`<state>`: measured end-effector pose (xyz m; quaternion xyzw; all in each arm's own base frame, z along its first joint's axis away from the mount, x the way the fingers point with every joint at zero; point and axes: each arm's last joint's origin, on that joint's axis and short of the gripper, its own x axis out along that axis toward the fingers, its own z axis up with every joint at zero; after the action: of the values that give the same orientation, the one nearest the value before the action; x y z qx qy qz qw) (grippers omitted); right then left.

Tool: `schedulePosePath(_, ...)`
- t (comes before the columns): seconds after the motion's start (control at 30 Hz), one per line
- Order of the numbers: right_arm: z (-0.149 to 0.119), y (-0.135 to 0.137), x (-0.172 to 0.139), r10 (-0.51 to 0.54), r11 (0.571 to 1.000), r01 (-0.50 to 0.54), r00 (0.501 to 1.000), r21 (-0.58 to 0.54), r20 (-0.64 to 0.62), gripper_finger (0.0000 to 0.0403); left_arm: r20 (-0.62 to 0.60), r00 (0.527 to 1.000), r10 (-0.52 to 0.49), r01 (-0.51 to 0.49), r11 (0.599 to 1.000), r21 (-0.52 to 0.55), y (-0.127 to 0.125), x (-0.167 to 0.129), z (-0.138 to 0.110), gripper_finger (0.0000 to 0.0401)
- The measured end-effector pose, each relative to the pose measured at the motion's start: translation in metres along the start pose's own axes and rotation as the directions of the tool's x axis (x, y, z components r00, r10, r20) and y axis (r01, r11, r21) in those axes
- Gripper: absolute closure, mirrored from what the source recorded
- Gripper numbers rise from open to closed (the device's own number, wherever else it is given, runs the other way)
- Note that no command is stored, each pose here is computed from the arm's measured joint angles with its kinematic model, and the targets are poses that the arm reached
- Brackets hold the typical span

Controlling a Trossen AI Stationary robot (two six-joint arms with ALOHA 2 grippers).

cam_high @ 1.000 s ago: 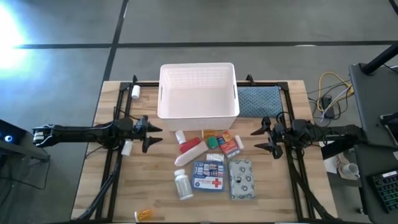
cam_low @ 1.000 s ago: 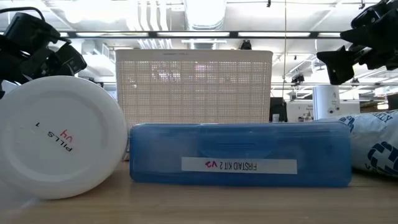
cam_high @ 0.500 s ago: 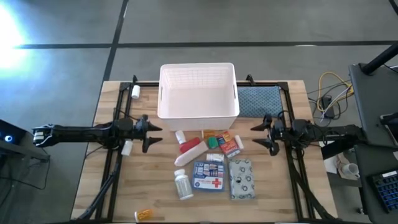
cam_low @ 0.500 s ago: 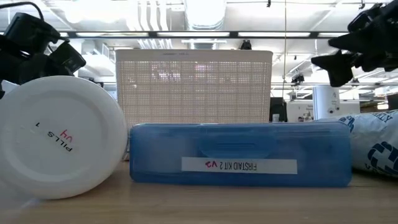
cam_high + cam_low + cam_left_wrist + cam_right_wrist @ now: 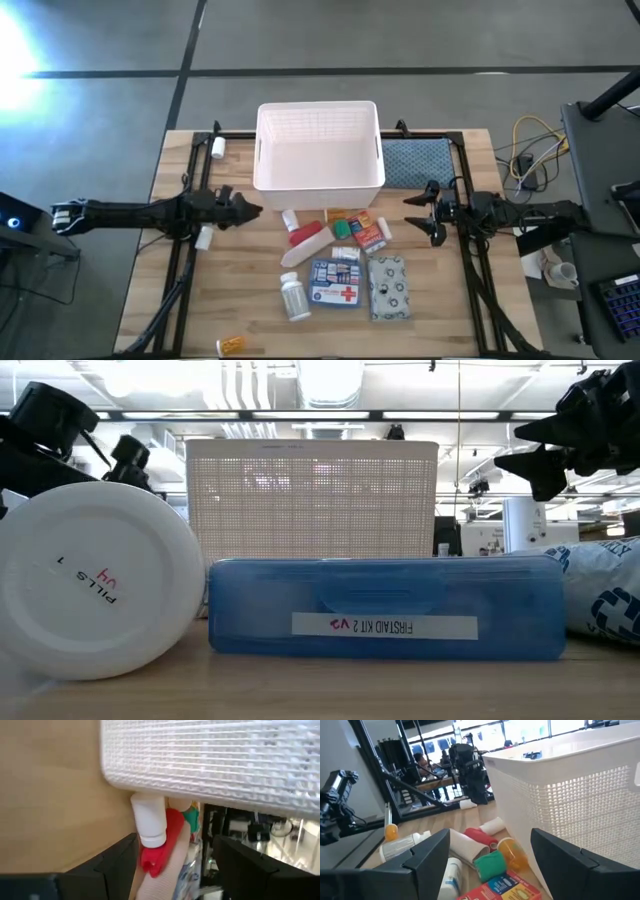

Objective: Pick & place medical supplies in basket/bin
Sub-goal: Put the orange pill bottle into the white container

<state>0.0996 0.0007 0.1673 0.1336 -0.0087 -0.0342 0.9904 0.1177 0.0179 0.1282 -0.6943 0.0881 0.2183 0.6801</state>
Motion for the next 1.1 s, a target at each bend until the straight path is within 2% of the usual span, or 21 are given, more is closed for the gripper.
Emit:
schedulePosePath(0.13, 0.0, 0.0, 0.0, 0.0, 1.0, 0.0, 1.0, 0.001, 0.0, 0.014, -0.115, 0.992, -0.061, 0.079, 0.985, 0.155, -0.018, -0.003, -0.006, 0.0164)
schedulePosePath(0.23, 0.0, 0.0, 0.0, 0.0, 1.0, 0.0, 1.0, -0.016, 0.0, 0.0142, -0.224, 0.975, -0.011, 0.074, 0.959, 0.273, -0.033, -0.01, -0.013, 0.0164)
schedulePosePath(0.3, 0.0, 0.0, 0.0, 0.0, 0.999, 0.0, 1.0, -0.038, 0.0, 0.0141, -0.278, 0.956, 0.092, 0.024, 0.922, 0.387, -0.044, -0.019, -0.02, 0.0164)
schedulePosePath(0.37, 0.0, 0.0, 0.0, 0.0, 0.999, 0.0, 1.0, -0.046, 0.0, 0.0139, -0.31, 0.914, 0.261, -0.065, 0.849, 0.524, -0.05, -0.03, -0.026, 0.0164)
schedulePosePath(0.43, 0.0, 0.0, 0.0, 0.0, 0.999, 0.0, 1.0, -0.046, 0.0, 0.0136, -0.327, 0.857, 0.399, -0.133, 0.784, 0.606, -0.057, -0.04, -0.032, 0.0164)
schedulePosePath(0.53, 0.0, 0.0, 0.0, 0.001, 0.999, -0.001, 1.0, -0.034, 0.0, 0.0133, -0.359, 0.79, 0.496, -0.144, 0.72, 0.678, -0.073, -0.05, -0.044, 0.0164)
schedulePosePath(0.77, 0.0, 0.0, 0.0, 0.001, 0.999, -0.001, 1.0, -0.034, 0.0, 0.0133, -0.448, 0.677, 0.584, -0.025, 0.627, 0.779, -0.107, -0.052, -0.09, 0.0164)
schedulePosePath(0.9, 0.0, 0.0, 0.0, 0.001, 0.999, -0.001, 1.0, -0.04, 0.0, 0.0138, -0.422, 0.587, 0.691, -0.036, 0.543, 0.839, -0.11, -0.048, -0.122, 0.0164)
schedulePosePath(1.03, 0.0, 0.0, 0.0, 0.001, 0.999, -0.001, 1.0, -0.05, -0.001, 0.0142, -0.39, 0.522, 0.759, -0.042, 0.48, 0.876, -0.107, -0.043, -0.158, 0.0164)
schedulePosePath(1.1, 0.0, 0.0, 0.0, 0.001, 0.998, -0.001, 1.0, -0.069, -0.001, 0.0143, -0.362, 0.504, 0.784, -0.062, 0.451, 0.89, -0.105, -0.04, -0.175, 0.0164)
